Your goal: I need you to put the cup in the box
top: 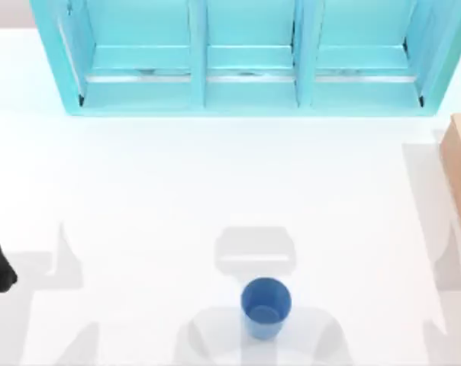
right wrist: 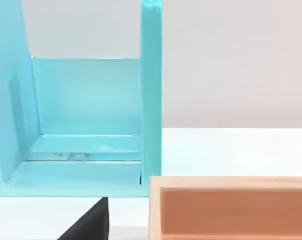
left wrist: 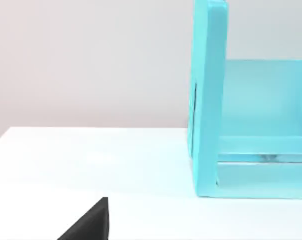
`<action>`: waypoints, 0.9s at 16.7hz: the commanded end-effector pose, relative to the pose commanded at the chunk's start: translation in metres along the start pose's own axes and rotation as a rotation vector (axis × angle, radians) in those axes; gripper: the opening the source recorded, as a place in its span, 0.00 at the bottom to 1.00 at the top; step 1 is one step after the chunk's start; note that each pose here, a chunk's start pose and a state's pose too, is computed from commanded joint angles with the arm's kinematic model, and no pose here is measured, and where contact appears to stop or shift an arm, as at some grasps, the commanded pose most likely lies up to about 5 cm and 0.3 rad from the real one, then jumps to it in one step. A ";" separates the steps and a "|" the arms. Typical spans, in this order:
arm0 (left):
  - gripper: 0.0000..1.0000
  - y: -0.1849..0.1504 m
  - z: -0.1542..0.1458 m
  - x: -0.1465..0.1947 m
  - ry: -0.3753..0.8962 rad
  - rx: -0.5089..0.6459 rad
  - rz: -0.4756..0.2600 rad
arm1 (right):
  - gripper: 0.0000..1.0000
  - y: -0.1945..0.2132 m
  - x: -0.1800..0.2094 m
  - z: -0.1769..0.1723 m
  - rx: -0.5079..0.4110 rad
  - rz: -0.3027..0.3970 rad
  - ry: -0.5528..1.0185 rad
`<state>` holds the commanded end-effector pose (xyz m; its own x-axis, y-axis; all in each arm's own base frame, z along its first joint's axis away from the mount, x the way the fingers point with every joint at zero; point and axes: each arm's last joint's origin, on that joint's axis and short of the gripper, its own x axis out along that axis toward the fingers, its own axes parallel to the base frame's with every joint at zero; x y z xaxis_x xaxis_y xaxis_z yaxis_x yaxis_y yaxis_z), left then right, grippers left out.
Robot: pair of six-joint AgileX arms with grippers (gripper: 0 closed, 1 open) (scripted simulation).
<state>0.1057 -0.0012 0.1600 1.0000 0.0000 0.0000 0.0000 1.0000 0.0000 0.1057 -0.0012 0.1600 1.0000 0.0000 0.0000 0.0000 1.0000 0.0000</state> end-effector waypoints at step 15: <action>1.00 0.000 0.000 0.000 0.000 0.000 0.000 | 1.00 0.105 0.050 0.106 0.260 0.336 0.847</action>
<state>0.1057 -0.0012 0.1600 1.0000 0.0000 0.0000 0.0000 1.0000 0.0000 0.1561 0.1039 0.2661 0.6148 0.3900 -0.6856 -0.1856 0.9163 0.3548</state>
